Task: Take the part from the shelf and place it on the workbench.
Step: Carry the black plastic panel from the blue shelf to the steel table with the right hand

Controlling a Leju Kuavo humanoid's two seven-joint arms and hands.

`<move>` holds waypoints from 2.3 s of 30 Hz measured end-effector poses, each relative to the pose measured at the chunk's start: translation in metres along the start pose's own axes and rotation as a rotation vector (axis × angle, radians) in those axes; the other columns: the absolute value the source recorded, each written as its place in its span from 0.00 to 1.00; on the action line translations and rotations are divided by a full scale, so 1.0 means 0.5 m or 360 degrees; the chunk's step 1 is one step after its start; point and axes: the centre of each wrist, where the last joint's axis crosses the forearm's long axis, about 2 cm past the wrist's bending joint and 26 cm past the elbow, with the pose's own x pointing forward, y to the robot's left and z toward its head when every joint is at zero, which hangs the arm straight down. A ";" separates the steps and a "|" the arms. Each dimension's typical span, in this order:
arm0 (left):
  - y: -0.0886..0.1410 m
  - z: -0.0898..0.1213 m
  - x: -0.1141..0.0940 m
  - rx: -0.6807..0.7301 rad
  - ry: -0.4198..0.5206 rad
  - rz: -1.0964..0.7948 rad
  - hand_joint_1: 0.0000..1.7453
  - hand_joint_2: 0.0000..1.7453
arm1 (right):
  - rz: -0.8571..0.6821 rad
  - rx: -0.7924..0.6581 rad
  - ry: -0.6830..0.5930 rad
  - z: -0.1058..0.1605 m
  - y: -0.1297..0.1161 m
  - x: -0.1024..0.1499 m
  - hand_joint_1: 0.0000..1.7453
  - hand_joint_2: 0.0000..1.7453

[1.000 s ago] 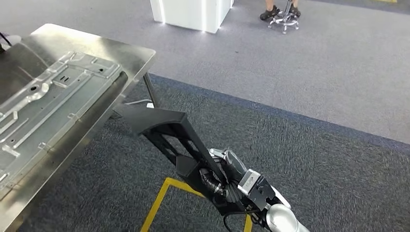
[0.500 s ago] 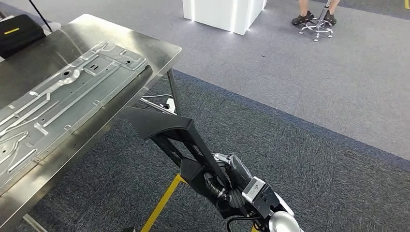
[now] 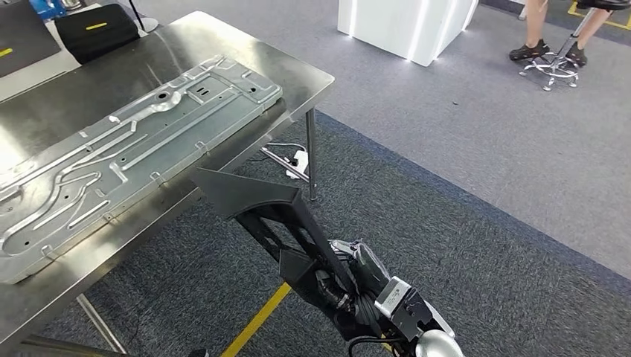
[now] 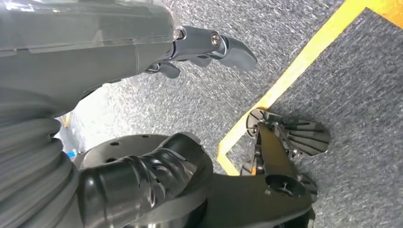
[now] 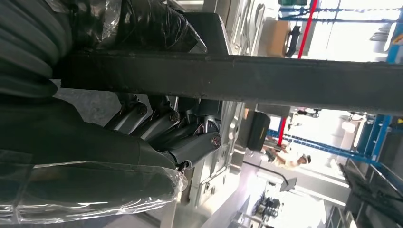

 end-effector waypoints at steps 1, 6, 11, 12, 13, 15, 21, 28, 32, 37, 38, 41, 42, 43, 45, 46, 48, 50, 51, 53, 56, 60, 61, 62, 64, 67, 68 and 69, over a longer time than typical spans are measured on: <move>0.000 0.000 -0.001 0.0000 0.0002 0.0000 0.00 1.00 | 0.0000 0.0000 0.0000 0.000 0.000 0.000 1.00 1.00; 0.001 0.000 -0.004 0.0005 0.0005 -0.0001 0.00 1.00 | 0.0003 0.0001 -0.0007 -0.001 -0.001 0.002 1.00 1.00; 0.003 0.001 -0.014 0.0011 0.0003 0.0015 0.00 1.00 | -0.0002 -0.0001 -0.0006 0.000 -0.001 0.002 1.00 1.00; 0.005 0.001 -0.017 0.0015 -0.0001 0.0022 0.00 1.00 | -0.0004 -0.0001 -0.0008 -0.002 -0.002 0.002 1.00 1.00; 0.008 0.000 -0.018 0.0015 -0.0007 0.0028 0.00 1.00 | -0.0007 -0.0002 -0.0011 -0.004 -0.003 0.003 1.00 1.00; 0.019 -0.003 -0.016 0.0007 -0.0018 0.0032 0.00 1.00 | -0.0009 -0.0001 -0.0020 -0.014 -0.008 0.003 1.00 1.00; 0.053 -0.009 -0.024 0.0004 -0.0005 0.0028 0.00 1.00 | -0.0024 -0.0002 -0.0047 -0.045 -0.010 0.004 1.00 1.00; 0.061 -0.010 -0.030 0.0031 0.0008 0.0042 0.00 1.00 | -0.0035 0.0004 -0.0021 -0.045 -0.005 -0.003 1.00 1.00; 0.064 -0.010 -0.030 0.0041 -0.0010 0.0054 0.00 1.00 | -0.0054 0.0000 -0.0017 -0.048 -0.004 -0.004 1.00 1.00; 0.071 -0.012 -0.030 0.0073 -0.0024 0.0059 0.00 1.00 | -0.0111 -0.0012 -0.0018 -0.057 0.002 -0.002 1.00 1.00; 0.071 -0.012 -0.027 0.0075 -0.0031 0.0060 0.00 1.00 | -0.0117 -0.0011 -0.0014 -0.057 0.003 -0.003 1.00 1.00; 0.071 -0.012 -0.028 0.0084 -0.0037 0.0065 0.00 1.00 | -0.0126 -0.0006 0.0001 -0.055 0.004 -0.006 1.00 1.00; 0.072 -0.012 -0.029 0.0088 -0.0035 0.0067 0.00 1.00 | -0.0128 -0.0005 0.0002 -0.055 0.005 -0.006 1.00 1.00; 0.072 -0.012 -0.030 0.0091 -0.0034 0.0069 0.00 1.00 | -0.0129 -0.0004 0.0001 -0.056 0.005 -0.006 1.00 1.00; 0.072 -0.012 -0.029 0.0097 -0.0036 0.0071 0.00 1.00 | -0.0132 -0.0005 -0.0001 -0.057 0.006 -0.006 1.00 1.00; 0.072 -0.012 -0.029 0.0098 -0.0036 0.0071 0.00 1.00 | -0.0133 -0.0005 -0.0001 -0.057 0.006 -0.006 1.00 1.00; 0.072 -0.012 -0.030 0.0100 -0.0035 0.0072 0.00 1.00 | -0.0134 -0.0006 -0.0001 -0.057 0.006 -0.006 1.00 1.00; 0.071 -0.011 -0.031 0.0098 -0.0034 0.0073 0.00 1.00 | -0.0134 -0.0006 -0.0001 -0.057 0.005 -0.006 1.00 1.00; 0.070 -0.011 -0.030 0.0097 -0.0034 0.0074 0.00 1.00 | -0.0133 -0.0006 -0.0001 -0.057 0.005 -0.006 1.00 1.00; 0.069 -0.011 -0.029 0.0096 -0.0036 0.0074 0.00 1.00 | -0.0133 -0.0006 0.0000 -0.057 0.005 -0.006 1.00 1.00; 0.068 -0.011 -0.030 0.0095 -0.0034 0.0075 0.00 1.00 | -0.0136 -0.0007 0.0011 -0.055 0.006 -0.008 1.00 1.00; 0.065 -0.010 -0.030 0.0089 -0.0034 0.0077 0.00 1.00 | -0.0135 -0.0006 0.0011 -0.056 0.006 -0.009 1.00 1.00; 0.064 -0.010 -0.030 0.0089 -0.0035 0.0077 0.00 1.00 | -0.0135 -0.0005 0.0011 -0.056 0.006 -0.009 1.00 1.00; 0.064 -0.010 -0.030 0.0089 -0.0036 0.0077 0.00 1.00 | -0.0136 -0.0004 0.0011 -0.056 0.006 -0.008 1.00 1.00; 0.064 -0.010 -0.029 0.0093 -0.0038 0.0079 0.00 1.00 | -0.0139 -0.0002 0.0009 -0.056 0.006 -0.008 1.00 1.00; 0.065 -0.011 -0.029 0.0097 -0.0041 0.0082 0.00 1.00 | -0.0147 0.0004 0.0003 -0.059 0.008 -0.008 1.00 1.00; 0.065 -0.010 -0.029 0.0097 -0.0041 0.0084 0.00 1.00 | -0.0150 0.0008 0.0002 -0.060 0.009 -0.008 1.00 1.00; 0.065 -0.010 -0.030 0.0097 -0.0039 0.0085 0.00 1.00 | -0.0152 0.0011 0.0002 -0.060 0.009 -0.008 1.00 1.00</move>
